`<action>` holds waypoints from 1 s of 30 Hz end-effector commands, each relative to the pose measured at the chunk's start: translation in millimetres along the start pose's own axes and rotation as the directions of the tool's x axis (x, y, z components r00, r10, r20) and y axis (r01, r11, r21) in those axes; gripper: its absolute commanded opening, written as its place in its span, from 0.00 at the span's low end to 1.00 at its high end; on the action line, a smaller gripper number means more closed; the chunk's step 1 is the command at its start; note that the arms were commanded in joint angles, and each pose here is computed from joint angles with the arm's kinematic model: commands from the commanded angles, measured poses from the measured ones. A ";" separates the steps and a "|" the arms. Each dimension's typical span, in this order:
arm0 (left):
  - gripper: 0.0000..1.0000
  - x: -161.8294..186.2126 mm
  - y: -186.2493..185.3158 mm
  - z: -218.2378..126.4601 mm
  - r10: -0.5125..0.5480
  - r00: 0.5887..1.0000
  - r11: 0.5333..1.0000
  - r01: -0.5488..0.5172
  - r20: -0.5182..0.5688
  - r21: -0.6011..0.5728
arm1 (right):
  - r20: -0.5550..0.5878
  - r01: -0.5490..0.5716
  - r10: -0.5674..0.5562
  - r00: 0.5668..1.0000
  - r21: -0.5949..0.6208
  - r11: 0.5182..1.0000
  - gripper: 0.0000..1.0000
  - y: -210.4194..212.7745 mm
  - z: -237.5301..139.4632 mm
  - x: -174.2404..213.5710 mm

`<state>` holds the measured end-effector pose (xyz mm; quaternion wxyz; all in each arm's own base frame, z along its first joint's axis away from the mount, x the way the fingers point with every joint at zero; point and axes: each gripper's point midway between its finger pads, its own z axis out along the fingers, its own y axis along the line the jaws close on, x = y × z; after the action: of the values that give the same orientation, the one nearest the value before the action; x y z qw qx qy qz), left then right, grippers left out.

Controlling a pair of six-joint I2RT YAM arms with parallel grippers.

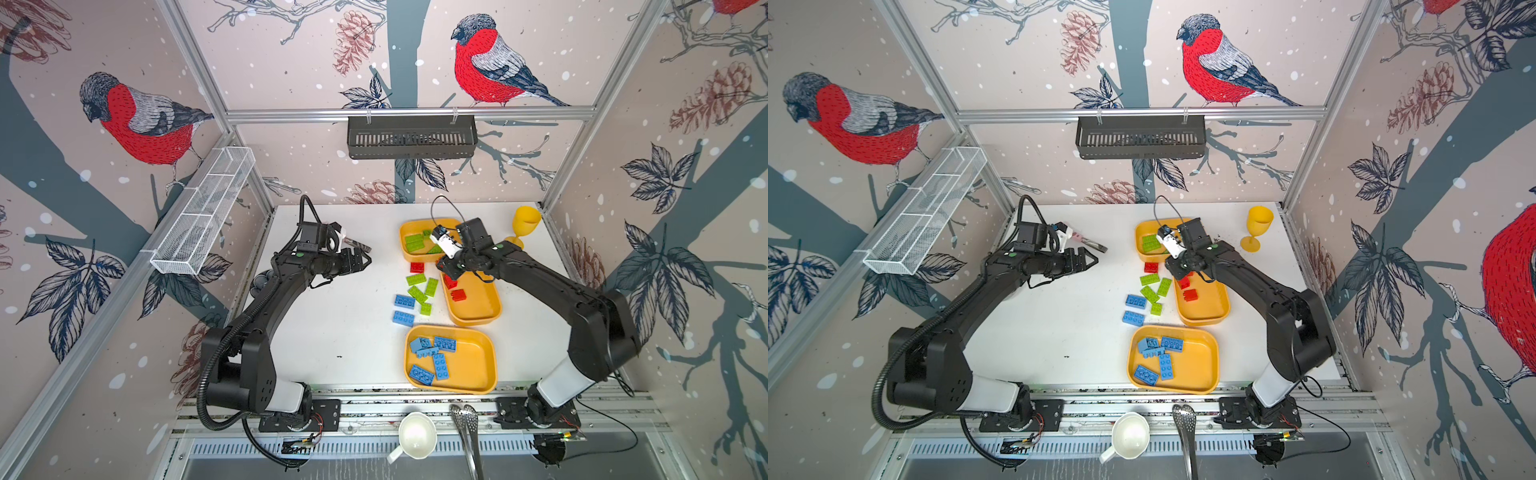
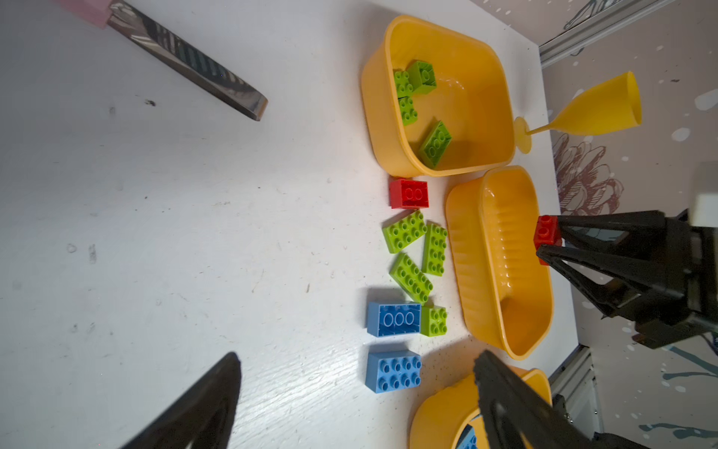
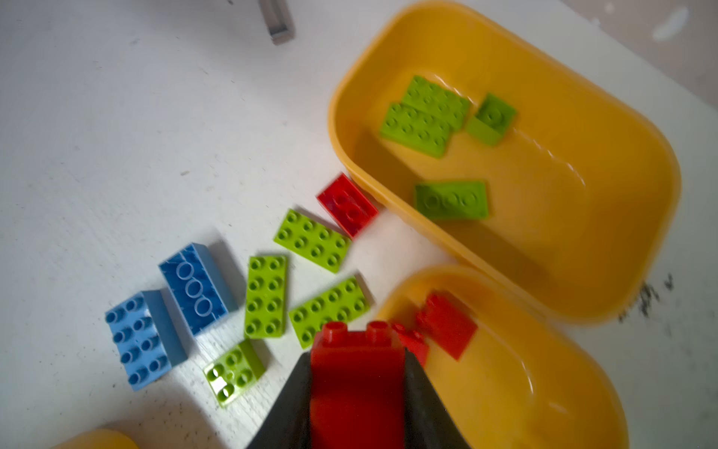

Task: Sort the legos into containers by color
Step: 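Carry the red brick to the middle tray and release it, then move the right gripper over a light-blue 2x3 brick in the pile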

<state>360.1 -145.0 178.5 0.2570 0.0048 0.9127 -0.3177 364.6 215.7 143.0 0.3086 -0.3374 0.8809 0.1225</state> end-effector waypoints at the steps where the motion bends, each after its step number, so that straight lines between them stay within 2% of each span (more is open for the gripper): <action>1: 0.93 -10.2 -12.8 0.8 0.009 1.000 0.998 -0.011 0.025 0.068 | 0.000 -0.122 0.122 0.993 0.049 0.991 0.32 -22.0 -6.1 19.4; 5: 0.93 -12.0 -13.7 3.1 0.009 1.000 0.997 -0.010 0.020 0.076 | -0.018 -0.216 0.220 0.975 0.125 0.968 0.32 -46.7 0.3 39.8; 9: 0.93 -14.8 -16.0 2.5 0.010 1.000 0.996 -0.012 0.023 0.083 | -0.038 -0.254 0.264 0.964 0.172 0.952 0.33 -58.0 14.8 49.8; 13: 0.93 -13.5 -15.4 1.0 0.011 1.000 0.997 -0.012 0.025 0.078 | -0.049 -0.264 0.276 0.960 0.173 0.949 0.44 -60.7 26.8 51.6; 14: 0.93 -12.7 -15.2 0.5 0.011 1.000 0.997 -0.013 0.024 0.076 | -0.052 -0.258 0.270 0.961 0.168 0.951 0.51 -59.9 28.3 50.0; 16: 0.93 -10.7 -14.4 -0.5 0.010 1.000 0.997 -0.011 0.023 0.071 | -0.047 -0.230 0.239 0.970 0.156 0.961 0.62 -54.8 27.9 42.1; 17: 0.93 -9.8 -13.9 -1.4 0.012 1.000 0.998 -0.013 0.023 0.067 | -0.038 -0.214 0.222 0.974 0.148 0.966 0.63 -51.2 26.9 35.9; 22: 0.93 -6.8 -10.2 -3.1 0.016 1.000 0.999 -0.017 0.018 0.046 | 0.016 -0.139 0.139 0.990 0.075 0.987 0.64 -24.7 18.8 4.5; 26: 0.93 -5.6 -5.7 -4.0 0.023 1.000 1.000 -0.023 0.015 0.021 | 0.056 -0.025 0.027 0.998 -0.037 0.999 0.64 21.8 18.9 -21.2; 30: 0.93 -6.1 -4.2 -4.5 0.032 0.999 0.999 -0.032 0.010 0.010 | 0.049 0.096 -0.089 0.995 -0.141 0.985 0.65 65.2 31.1 -25.4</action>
<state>361.8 -147.2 184.4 0.2606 0.0100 0.9083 -0.3272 361.8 270.6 137.4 0.3169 -0.3498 0.8677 0.1561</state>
